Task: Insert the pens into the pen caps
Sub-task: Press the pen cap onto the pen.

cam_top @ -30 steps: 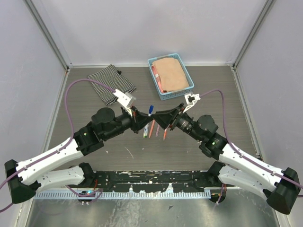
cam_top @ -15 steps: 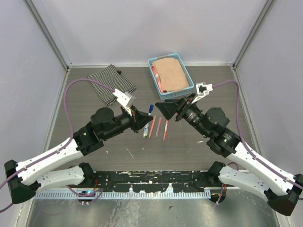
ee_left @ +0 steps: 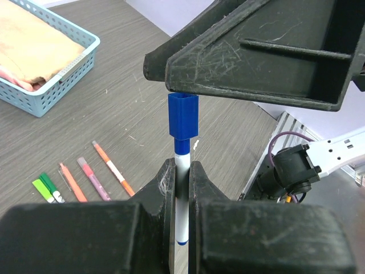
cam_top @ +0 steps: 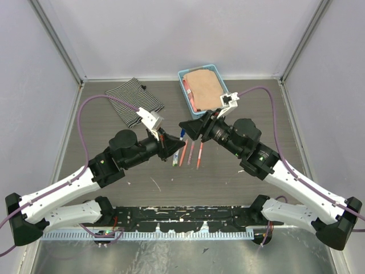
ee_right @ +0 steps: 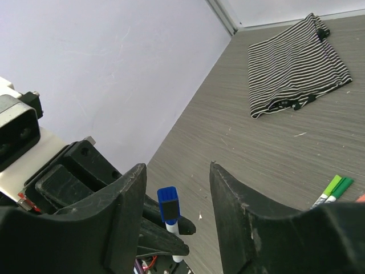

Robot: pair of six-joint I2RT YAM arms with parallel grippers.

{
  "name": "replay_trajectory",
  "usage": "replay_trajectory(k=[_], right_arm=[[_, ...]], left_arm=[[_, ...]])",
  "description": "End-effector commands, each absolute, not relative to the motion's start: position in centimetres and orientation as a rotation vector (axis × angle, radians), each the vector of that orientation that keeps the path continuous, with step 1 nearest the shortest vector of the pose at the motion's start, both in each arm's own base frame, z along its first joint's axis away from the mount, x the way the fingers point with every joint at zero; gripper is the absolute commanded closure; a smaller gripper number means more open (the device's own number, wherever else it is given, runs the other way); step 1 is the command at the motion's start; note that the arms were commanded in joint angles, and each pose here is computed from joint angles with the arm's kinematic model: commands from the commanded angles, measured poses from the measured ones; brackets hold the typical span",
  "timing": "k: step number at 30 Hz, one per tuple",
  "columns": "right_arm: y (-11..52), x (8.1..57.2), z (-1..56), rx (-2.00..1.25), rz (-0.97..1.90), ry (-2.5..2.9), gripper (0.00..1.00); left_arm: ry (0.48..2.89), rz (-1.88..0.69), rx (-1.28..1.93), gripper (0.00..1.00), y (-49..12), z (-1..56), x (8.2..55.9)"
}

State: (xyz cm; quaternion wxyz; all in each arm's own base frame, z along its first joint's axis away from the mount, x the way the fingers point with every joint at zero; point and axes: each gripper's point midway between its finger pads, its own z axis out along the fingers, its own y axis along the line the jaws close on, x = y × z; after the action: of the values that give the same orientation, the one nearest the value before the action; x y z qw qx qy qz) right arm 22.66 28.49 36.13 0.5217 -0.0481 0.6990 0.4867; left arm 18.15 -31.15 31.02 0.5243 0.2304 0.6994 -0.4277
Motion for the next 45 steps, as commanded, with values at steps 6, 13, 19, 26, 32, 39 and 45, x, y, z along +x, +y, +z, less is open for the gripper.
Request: replay_trajectory(k=[6, 13, 19, 26, 32, 39, 45], right_arm=[[29.2, 21.8, 39.1, -0.155, 1.252, 1.594, 0.55], [29.7, 21.6, 38.6, -0.173, 1.271, 1.608, 0.66], [29.9, 21.5, 37.9, -0.196, 1.264, 1.626, 0.85], [29.4, 21.7, 34.8, -0.213, 1.192, 1.694, 0.99], [30.2, 20.3, 33.3, -0.287, 1.185, 1.714, 0.99], [30.4, 18.5, 30.1, -0.342, 1.094, 1.784, 0.99], [30.8, 17.0, 27.3, -0.363, 1.049, 1.846, 0.99]], left_arm=[[1.586, -1.050, 0.548, 1.00, -31.3, 33.9, 18.2], [1.585, -1.048, 0.545, 1.00, -31.3, 34.0, 18.2], [1.582, -1.047, 0.536, 1.00, -31.2, 34.2, 18.4], [1.544, -1.033, 0.500, 1.00, -30.9, 36.2, 18.9], [1.513, -1.043, 0.509, 1.00, -31.3, 37.4, 18.9], [1.426, -1.088, 0.505, 1.00, -31.5, 39.7, 18.6], [1.379, -1.106, 0.502, 1.00, -31.6, 41.2, 18.4]])
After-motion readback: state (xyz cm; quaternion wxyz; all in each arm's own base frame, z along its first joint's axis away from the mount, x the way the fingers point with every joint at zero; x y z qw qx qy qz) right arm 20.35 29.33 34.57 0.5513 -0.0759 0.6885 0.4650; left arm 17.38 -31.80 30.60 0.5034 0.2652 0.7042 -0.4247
